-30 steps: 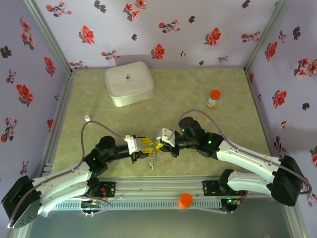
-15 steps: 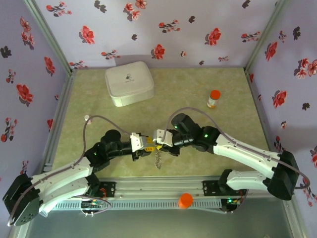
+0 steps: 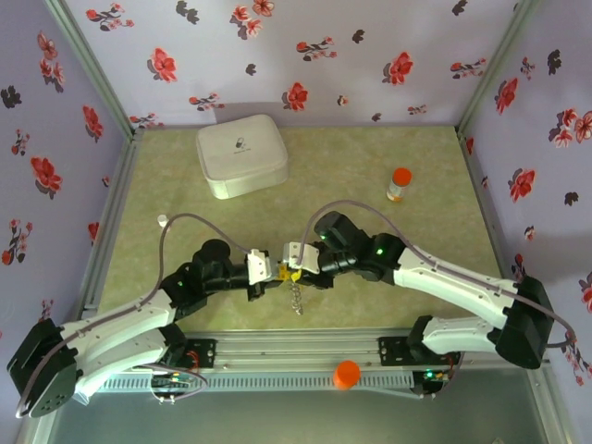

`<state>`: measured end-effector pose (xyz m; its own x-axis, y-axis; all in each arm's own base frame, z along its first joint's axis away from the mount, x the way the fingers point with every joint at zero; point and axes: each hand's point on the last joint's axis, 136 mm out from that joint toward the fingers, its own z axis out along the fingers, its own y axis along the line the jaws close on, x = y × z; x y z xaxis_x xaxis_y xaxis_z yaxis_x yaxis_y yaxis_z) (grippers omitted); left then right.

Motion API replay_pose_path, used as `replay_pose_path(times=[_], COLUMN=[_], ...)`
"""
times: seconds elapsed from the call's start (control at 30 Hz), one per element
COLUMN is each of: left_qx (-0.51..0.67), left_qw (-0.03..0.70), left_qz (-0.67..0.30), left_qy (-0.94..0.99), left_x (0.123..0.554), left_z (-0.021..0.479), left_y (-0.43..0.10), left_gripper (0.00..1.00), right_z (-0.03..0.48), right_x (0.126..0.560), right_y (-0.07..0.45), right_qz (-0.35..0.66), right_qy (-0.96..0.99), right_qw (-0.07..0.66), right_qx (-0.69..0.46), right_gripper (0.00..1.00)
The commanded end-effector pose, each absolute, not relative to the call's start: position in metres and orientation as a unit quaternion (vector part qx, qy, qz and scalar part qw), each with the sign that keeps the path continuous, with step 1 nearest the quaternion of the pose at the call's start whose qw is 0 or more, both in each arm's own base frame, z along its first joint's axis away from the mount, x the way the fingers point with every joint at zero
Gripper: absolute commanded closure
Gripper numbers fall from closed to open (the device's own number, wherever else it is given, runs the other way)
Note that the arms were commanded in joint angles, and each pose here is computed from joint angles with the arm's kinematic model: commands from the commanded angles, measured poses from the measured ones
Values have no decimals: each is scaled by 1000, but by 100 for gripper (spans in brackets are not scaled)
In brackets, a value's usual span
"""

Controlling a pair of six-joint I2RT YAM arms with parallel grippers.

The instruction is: Put the keys on the keyring

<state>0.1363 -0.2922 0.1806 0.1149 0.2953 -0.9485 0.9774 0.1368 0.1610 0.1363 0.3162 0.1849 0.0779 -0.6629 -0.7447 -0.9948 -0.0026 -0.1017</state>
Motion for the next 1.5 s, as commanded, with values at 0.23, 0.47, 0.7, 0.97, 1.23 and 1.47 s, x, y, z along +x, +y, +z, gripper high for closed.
replay_pose_path(times=[0.23, 0.47, 0.7, 0.97, 1.23, 1.47], left_qx=[473, 468, 470, 468, 468, 466], left_qw=[604, 599, 593, 589, 591, 590], left_qz=[-377, -396, -406, -412, -415, -413], left_qy=[519, 515, 513, 514, 509, 513], left_x=[143, 139, 137, 137, 136, 137], left_z=[217, 217, 217, 216, 218, 217], left_y=[-284, -286, -288, -289, -289, -289], left_gripper=[100, 100, 100, 100, 100, 100], right_z=[228, 205, 211, 216, 221, 225], right_x=[143, 144, 143, 144, 144, 145], right_y=[311, 308, 317, 323, 328, 328], right_qz=[375, 351, 369, 381, 392, 388], right_qy=[600, 624, 614, 604, 596, 594], right_qw=[444, 407, 402, 410, 412, 415], right_qx=[-549, -568, -570, -567, -567, -570], right_gripper=[70, 69, 70, 77, 85, 100])
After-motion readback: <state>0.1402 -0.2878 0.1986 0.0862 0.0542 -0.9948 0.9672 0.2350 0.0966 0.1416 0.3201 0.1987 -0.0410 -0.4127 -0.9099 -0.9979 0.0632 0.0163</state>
